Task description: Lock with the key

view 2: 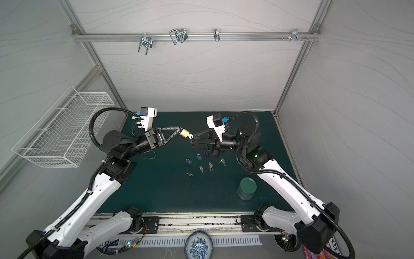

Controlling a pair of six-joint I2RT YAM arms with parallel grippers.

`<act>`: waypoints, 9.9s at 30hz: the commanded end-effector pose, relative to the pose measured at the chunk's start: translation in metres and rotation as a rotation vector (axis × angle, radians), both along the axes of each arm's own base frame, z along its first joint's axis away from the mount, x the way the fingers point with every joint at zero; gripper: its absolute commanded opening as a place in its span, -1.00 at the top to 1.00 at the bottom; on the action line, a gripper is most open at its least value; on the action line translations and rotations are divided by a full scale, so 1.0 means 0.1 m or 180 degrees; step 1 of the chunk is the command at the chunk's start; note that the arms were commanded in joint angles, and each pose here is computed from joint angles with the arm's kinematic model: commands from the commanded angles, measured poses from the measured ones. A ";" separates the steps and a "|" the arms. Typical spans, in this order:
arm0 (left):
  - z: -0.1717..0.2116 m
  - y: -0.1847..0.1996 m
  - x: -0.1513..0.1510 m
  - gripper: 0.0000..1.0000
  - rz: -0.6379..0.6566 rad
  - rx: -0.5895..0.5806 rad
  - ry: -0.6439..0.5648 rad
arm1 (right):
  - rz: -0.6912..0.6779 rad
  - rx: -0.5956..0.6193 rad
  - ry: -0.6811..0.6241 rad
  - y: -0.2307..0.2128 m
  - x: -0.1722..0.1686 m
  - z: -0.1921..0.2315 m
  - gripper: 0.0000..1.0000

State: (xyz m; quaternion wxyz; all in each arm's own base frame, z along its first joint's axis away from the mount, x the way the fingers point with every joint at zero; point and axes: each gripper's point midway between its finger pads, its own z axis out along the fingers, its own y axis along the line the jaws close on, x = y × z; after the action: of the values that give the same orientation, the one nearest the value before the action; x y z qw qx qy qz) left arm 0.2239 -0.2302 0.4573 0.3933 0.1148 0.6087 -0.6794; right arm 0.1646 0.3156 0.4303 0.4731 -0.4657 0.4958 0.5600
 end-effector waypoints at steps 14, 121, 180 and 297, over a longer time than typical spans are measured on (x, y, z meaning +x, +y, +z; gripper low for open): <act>0.24 0.02 -0.09 1.00 -0.0085 -0.0136 -0.0256 | 0.0182 -0.0026 -0.0072 0.07 -0.08 0.04 0.71; -2.47 1.69 0.48 1.00 0.2282 0.1127 0.2297 | -0.0748 -0.2796 0.1529 1.12 0.37 -3.37 0.20; -1.94 -0.02 0.45 1.00 0.0780 0.1405 0.1535 | -0.1279 -0.1882 0.0377 0.58 0.56 -1.85 0.13; -3.18 2.73 1.46 -0.96 0.4209 0.3248 0.0857 | -0.4770 -0.2059 0.0727 -2.71 2.30 -2.89 -0.98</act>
State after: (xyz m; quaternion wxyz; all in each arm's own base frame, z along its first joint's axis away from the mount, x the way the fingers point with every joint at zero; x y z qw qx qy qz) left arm 0.3512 0.0414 0.1149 0.4842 -0.2130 0.8484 0.0187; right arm 0.3912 0.0509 0.1501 0.5052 -0.0739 0.8596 -0.0213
